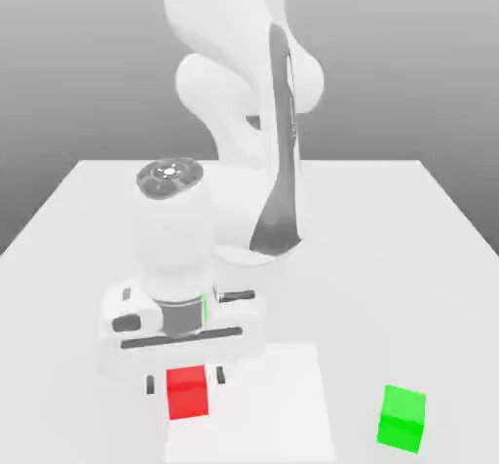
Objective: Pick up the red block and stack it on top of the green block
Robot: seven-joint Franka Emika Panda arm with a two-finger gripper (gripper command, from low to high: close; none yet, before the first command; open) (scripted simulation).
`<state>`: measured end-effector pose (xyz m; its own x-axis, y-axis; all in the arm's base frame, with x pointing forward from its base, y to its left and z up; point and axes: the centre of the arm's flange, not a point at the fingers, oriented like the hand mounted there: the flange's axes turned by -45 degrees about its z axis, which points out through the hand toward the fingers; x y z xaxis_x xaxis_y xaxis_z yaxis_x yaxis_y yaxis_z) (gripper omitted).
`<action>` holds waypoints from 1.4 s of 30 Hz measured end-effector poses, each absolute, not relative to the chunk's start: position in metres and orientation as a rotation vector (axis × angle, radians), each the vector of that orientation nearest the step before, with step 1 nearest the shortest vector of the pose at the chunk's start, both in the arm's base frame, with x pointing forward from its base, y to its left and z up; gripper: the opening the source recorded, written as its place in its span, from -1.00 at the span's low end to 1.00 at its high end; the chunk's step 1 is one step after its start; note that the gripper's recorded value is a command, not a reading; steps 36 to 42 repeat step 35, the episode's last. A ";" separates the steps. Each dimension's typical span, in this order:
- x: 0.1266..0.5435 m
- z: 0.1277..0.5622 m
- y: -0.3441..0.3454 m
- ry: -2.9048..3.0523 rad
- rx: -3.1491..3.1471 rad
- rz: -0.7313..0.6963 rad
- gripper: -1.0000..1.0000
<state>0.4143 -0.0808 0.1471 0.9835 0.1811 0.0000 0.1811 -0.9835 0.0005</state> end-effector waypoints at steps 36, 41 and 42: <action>0.448 0.207 0.190 1.003 2.977 0.000 1.00; 0.448 0.207 0.190 1.003 2.977 0.000 1.00; 0.448 0.207 0.190 1.003 2.977 0.000 1.00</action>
